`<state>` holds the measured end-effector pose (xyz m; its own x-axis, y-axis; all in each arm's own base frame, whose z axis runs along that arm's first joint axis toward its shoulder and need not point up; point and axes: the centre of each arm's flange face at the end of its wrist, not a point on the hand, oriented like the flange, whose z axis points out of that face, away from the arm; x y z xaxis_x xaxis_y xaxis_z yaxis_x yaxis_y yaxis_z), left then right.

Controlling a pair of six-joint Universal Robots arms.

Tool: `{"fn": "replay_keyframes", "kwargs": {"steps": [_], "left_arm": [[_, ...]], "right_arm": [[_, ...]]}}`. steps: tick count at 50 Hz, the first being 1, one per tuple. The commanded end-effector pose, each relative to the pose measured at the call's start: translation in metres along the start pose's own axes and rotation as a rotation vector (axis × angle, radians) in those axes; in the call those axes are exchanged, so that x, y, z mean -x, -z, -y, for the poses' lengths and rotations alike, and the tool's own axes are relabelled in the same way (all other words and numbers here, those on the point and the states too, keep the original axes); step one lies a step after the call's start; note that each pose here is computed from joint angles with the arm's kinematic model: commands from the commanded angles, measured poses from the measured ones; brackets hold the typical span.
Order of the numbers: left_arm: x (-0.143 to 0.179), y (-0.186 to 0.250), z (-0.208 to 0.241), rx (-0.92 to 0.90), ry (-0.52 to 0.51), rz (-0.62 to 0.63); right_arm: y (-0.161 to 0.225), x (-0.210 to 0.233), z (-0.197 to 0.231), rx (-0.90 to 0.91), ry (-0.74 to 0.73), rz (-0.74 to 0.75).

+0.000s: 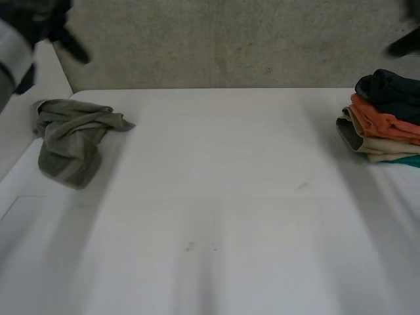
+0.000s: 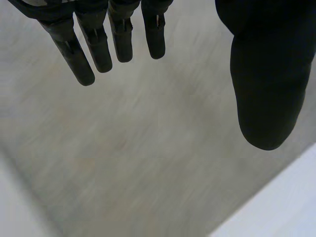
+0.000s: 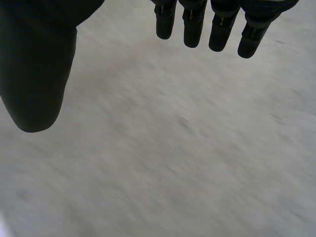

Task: Fold the laundry.

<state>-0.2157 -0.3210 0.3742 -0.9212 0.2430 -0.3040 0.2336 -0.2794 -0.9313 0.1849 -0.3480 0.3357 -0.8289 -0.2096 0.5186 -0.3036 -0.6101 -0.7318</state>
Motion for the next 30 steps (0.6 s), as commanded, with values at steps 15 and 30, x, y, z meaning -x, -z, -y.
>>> {"fn": "replay_keyframes", "kwargs": {"steps": [15,30], "left_arm": [[0.067,-0.09,-0.305,0.256,-0.266,-0.038],[0.047,-0.104,-0.227,0.086,-0.268,0.027]], "right_arm": [[0.105,0.139,-0.061,0.453,-0.133,0.352],[0.11,0.14,-0.067,0.472,-0.134,0.349]]}}
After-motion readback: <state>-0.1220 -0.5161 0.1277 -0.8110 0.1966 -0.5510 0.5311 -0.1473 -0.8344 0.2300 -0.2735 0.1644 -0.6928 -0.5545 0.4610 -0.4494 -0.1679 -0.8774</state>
